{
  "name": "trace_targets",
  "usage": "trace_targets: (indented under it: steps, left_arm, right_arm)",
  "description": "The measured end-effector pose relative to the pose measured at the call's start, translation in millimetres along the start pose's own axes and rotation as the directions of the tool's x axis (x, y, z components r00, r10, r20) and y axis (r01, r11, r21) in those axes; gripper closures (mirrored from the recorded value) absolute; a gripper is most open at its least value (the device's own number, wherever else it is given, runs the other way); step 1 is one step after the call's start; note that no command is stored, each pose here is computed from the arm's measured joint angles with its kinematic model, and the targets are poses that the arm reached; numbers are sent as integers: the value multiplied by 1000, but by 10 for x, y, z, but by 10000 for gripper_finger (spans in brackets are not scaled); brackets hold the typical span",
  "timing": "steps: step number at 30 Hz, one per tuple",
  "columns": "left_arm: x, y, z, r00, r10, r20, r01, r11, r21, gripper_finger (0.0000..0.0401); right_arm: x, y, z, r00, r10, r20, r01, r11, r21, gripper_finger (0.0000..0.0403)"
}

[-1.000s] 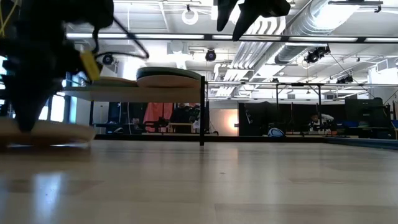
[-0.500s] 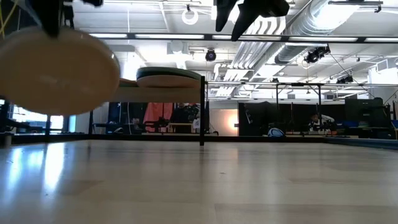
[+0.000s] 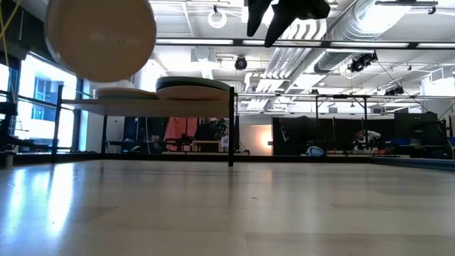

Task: Place and stack plates onto a shelf
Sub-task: Stack the brown plate into the white plate on the shelf

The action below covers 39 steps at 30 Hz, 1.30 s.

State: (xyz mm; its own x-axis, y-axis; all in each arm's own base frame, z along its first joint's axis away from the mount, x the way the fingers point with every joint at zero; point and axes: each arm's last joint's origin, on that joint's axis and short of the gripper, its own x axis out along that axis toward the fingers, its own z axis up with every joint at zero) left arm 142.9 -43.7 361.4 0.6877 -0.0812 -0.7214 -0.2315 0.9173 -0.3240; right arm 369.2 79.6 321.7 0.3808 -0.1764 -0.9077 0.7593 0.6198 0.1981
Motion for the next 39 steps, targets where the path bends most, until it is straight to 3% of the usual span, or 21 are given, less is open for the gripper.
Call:
trace_targets:
  steps: [5, 10, 13, 17, 20, 22, 35, 39]
  left_arm:
    - [-227, 27, 76, 996, 21, 90, -31, 993, 111, 400]
    - [-416, 96, 154, 971, 158, 180, -198, 953, 228, 400]
    - [-496, 168, 177, 931, 286, 227, -347, 885, 311, 400]
    - [-540, 276, 209, 846, 455, 277, -531, 764, 367, 400]
    - [-554, 371, 213, 793, 550, 263, -608, 684, 402, 400]
    - [-542, 433, 222, 767, 599, 229, -634, 654, 414, 400]
    - [-275, 810, 456, 663, 749, -13, -667, 598, 443, 400]
    - [-185, 955, 526, 663, 742, -99, -637, 629, 447, 400]
  right_arm:
    - [2, -3, 6, 1000, -1, 1, 1, 1000, -23, 265]
    - [8, -19, 36, 999, -18, 29, 20, 997, -75, 265]
    - [18, -43, 80, 998, -35, 57, 41, 994, -105, 265]
    - [42, -94, 170, 996, -55, 77, 66, 986, -150, 265]
    - [65, -143, 252, 995, -66, 80, 80, 980, -182, 265]
    - [81, -181, 312, 994, -74, 81, 89, 976, -198, 265]
    - [160, -400, 617, 991, -108, 76, 125, 953, -276, 265]
    - [172, -439, 665, 992, -106, 64, 121, 946, -299, 265]
